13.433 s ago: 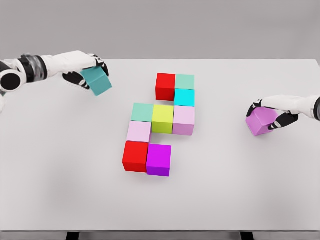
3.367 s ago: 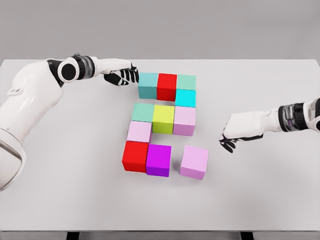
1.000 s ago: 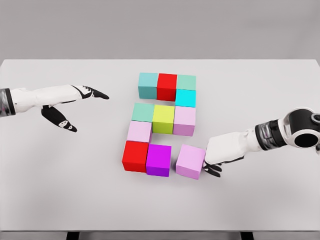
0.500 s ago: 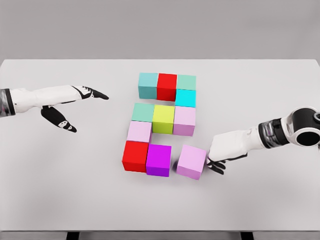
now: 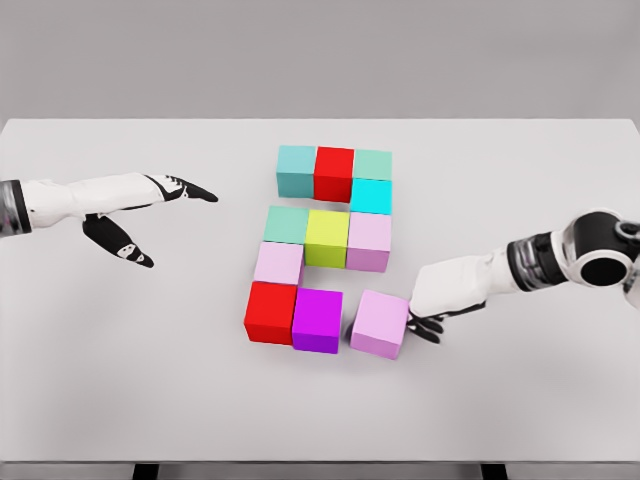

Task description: Assemble the squares on the desktop into the number 2

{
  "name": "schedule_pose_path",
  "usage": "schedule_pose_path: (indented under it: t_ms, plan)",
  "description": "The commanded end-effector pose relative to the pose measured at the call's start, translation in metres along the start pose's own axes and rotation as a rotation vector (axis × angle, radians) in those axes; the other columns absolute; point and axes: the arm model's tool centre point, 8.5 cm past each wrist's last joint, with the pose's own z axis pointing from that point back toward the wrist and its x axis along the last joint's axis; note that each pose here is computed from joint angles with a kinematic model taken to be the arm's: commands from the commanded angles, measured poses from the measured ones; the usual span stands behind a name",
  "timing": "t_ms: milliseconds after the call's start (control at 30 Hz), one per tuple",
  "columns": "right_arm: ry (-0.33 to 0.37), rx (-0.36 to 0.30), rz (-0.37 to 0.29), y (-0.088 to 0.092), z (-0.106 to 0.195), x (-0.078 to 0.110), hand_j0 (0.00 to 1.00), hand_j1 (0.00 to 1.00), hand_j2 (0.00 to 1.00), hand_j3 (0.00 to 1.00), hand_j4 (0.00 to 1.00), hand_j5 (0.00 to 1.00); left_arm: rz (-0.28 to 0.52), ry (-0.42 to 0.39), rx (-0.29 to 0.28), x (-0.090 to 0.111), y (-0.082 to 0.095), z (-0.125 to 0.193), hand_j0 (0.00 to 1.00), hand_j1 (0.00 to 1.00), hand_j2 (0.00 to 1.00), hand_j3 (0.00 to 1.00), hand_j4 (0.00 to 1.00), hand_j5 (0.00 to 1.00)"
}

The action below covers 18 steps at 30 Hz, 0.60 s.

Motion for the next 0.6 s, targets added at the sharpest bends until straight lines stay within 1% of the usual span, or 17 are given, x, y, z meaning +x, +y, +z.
schedule_pose_path:
  t_ms: [0, 167, 433, 567]
  plan:
    - [-0.005, -0.005, -0.001, -0.0019, -0.0018, 0.001, 0.2, 0.2, 0.2, 0.2, 0.2, 0.2, 0.006, -0.001, 0.003, 0.0002, 0.0005, 0.0003, 1.0, 1.0, 1.0, 1.0, 1.0, 1.0]
    - [-0.002, -0.002, -0.006, 0.0002, -0.0015, -0.0001, 0.2, 0.2, 0.2, 0.2, 0.2, 0.2, 0.009, 0.001, 0.003, -0.0005, -0.0005, 0.0007, 1.0, 1.0, 1.0, 1.0, 1.0, 1.0]
    - [0.02, 0.003, -0.024, 0.0048, 0.0027, -0.0072, 0.2, 0.2, 0.2, 0.2, 0.2, 0.2, 0.008, -0.002, 0.003, 0.0002, -0.0006, 0.0004, 1.0, 1.0, 1.0, 1.0, 1.0, 1.0]
    - [0.021, 0.004, -0.024, 0.0053, 0.0036, -0.0072, 0.2, 0.2, 0.2, 0.2, 0.2, 0.2, 0.01, -0.002, 0.001, 0.0, -0.0018, 0.0001, 1.0, 1.0, 1.0, 1.0, 1.0, 1.0]
